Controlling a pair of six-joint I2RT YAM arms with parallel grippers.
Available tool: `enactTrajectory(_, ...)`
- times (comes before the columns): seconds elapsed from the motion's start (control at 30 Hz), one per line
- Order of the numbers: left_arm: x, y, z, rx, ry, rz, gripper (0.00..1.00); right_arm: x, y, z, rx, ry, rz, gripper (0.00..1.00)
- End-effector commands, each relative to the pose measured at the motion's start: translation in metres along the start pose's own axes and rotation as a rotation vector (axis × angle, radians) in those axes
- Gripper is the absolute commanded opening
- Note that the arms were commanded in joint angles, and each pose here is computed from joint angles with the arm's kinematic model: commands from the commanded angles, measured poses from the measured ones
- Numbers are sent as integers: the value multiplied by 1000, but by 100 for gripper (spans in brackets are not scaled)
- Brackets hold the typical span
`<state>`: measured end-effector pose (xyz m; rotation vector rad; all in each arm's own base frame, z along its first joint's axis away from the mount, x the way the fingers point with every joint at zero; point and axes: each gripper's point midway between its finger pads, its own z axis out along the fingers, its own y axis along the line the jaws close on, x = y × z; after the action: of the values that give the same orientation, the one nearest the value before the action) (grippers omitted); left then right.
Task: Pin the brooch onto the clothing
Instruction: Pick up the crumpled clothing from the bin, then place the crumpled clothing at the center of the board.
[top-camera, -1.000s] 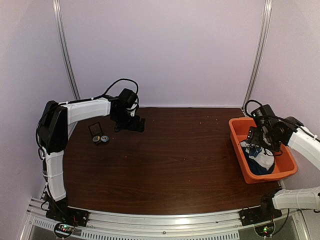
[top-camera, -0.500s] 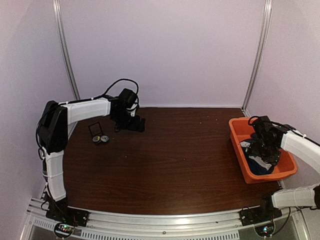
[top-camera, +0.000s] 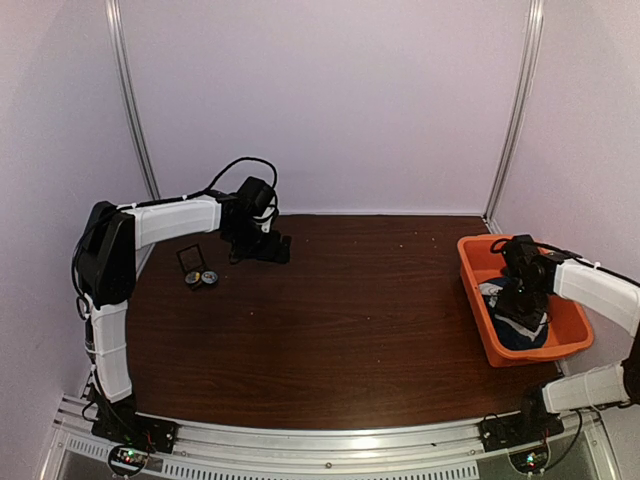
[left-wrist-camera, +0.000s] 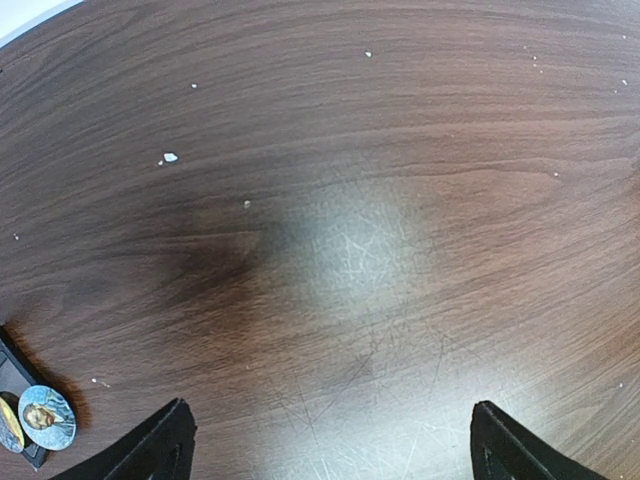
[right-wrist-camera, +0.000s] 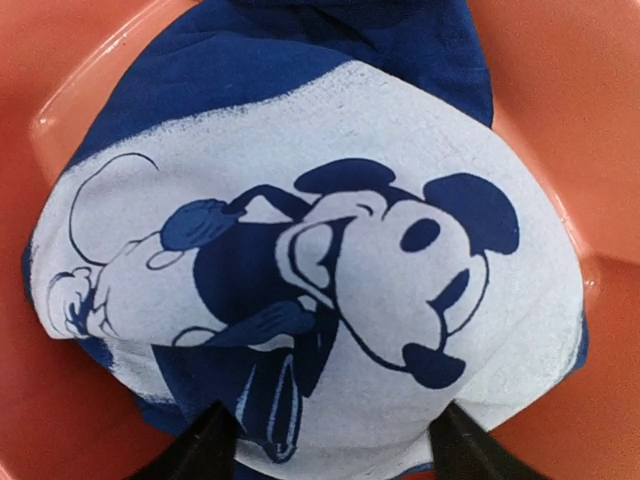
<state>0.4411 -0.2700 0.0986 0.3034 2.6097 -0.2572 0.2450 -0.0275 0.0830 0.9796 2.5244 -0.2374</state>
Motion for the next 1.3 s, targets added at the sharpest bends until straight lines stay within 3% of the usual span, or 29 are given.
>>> enactTrajectory(0.0, -12, -2, -12, 24, -46, -3, 98, -3, 1, -5, -41, -28, 12, 50)
enactTrajectory(0.17, -12, -3, -12, 26, -46, -3, 98, -14, -2, -19, -49, -76, 6, 0)
enactTrajectory(0.6, -15, -6, -16, 43, -54, -2, 98, -84, 21, -113, -271, -341, 9, 0)
enactTrajectory(0.93, -19, -10, -20, 68, -78, 6, 98, -157, 60, -252, -511, -607, -72, 0)
enactTrajectory(1.27, -24, -11, -27, 79, -115, 2, 98, -147, 138, -364, -821, -716, -327, 0)
